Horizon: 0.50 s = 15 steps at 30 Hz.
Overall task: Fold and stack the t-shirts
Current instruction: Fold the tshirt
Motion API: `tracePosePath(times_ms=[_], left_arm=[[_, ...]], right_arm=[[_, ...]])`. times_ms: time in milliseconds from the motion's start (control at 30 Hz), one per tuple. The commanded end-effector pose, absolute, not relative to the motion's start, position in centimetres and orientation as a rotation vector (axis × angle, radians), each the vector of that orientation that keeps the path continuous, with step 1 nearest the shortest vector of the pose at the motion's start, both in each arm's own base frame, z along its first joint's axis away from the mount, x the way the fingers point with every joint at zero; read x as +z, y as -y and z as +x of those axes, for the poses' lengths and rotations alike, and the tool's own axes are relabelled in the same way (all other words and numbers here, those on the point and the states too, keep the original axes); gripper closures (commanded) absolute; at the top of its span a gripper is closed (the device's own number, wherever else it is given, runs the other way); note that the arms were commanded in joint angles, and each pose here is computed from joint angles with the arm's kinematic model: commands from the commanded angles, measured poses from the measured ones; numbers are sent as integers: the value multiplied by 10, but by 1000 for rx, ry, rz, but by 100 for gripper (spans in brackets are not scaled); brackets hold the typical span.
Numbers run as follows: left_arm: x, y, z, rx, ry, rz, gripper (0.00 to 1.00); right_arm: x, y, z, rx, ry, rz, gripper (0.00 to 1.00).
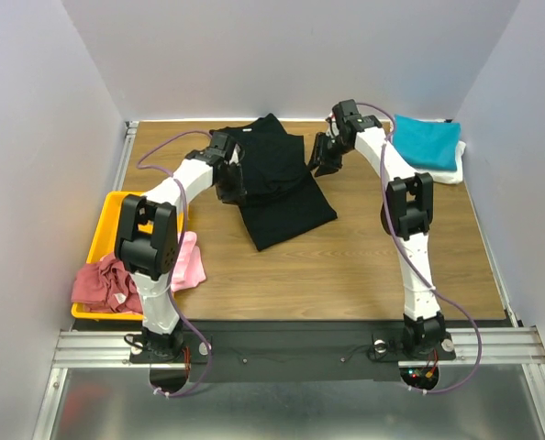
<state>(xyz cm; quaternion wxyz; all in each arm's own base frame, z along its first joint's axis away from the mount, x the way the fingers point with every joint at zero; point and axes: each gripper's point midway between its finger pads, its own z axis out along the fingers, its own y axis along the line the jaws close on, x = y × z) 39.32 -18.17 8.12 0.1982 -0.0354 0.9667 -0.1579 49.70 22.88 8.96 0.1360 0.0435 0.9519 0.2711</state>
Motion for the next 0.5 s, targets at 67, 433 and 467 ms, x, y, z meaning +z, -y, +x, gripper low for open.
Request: tracePosePath(times_ms=[67,433,467], left_arm=[[155,155,445,-289,-2494,-234,16],[197,198,422,-441,-2370,-122,6],[174,211,403,-451,-2425,-77,6]], right_arm=[[166,-254,541,948,-2473,76,35],[163,-238,499,885,-2492,-14,24],[159,-234,494,865,-2506,-19,24]])
